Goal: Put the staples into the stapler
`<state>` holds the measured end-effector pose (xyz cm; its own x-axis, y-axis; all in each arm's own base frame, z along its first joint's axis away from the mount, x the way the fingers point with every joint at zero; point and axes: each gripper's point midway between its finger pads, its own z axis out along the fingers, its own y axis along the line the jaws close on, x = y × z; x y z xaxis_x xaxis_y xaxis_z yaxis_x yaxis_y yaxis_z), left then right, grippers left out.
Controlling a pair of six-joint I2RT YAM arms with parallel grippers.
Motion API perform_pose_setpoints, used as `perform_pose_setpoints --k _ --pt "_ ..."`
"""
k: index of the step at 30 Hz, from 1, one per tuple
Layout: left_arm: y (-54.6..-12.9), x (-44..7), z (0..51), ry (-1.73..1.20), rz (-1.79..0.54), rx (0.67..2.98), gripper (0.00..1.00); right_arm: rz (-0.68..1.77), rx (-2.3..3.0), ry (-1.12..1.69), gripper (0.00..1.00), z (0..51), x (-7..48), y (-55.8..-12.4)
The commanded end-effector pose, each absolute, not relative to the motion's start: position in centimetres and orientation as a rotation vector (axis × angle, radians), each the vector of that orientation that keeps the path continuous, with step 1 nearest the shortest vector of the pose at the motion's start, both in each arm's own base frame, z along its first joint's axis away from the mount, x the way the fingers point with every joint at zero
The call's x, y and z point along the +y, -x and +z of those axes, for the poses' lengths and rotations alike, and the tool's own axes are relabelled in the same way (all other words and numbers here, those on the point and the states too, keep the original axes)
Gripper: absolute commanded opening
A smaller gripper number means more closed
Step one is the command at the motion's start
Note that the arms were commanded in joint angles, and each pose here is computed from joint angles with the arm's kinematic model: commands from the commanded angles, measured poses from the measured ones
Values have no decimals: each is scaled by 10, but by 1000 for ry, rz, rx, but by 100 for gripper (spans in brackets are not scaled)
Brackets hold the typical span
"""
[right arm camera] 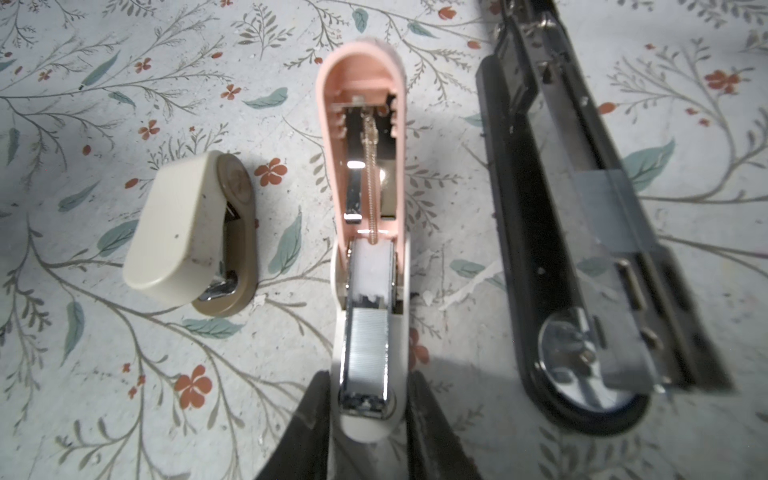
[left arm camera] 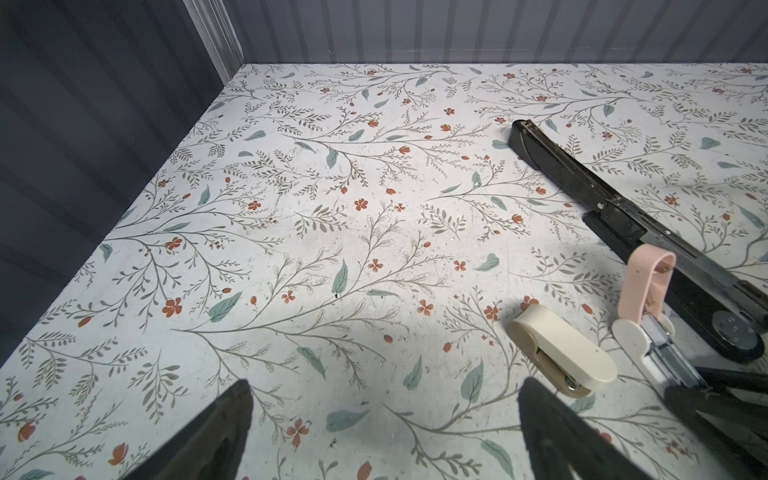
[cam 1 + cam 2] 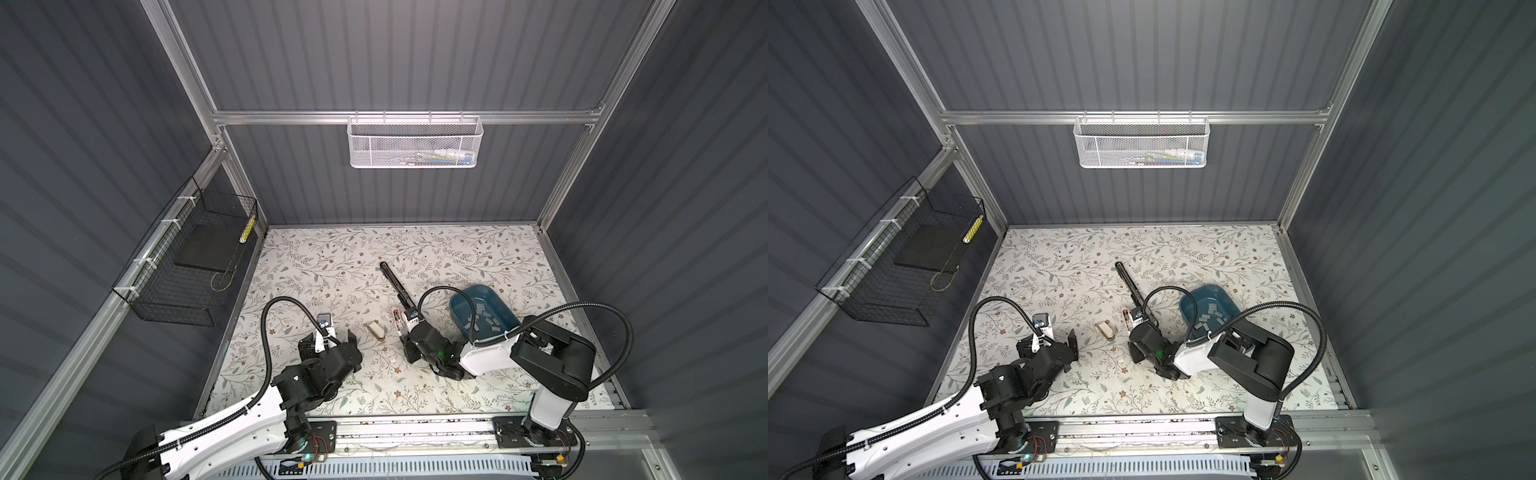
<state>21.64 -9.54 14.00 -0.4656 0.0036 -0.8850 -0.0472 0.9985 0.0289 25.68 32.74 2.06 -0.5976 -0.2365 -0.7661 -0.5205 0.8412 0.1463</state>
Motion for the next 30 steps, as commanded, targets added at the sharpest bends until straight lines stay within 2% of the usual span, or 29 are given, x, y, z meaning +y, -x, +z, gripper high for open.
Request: perform_pose_setpoints --k 1,22,30 --pt "-217 -93 142 46 59 2044 100 458 2271 596 19 0 321 -244" --pt "-214 -97 145 15 -26 2023 100 544 2264 593 18 1 321 -233" --pt "-223 -153 164 -152 -219 1988 99 555 2253 626 18 2 323 -220"
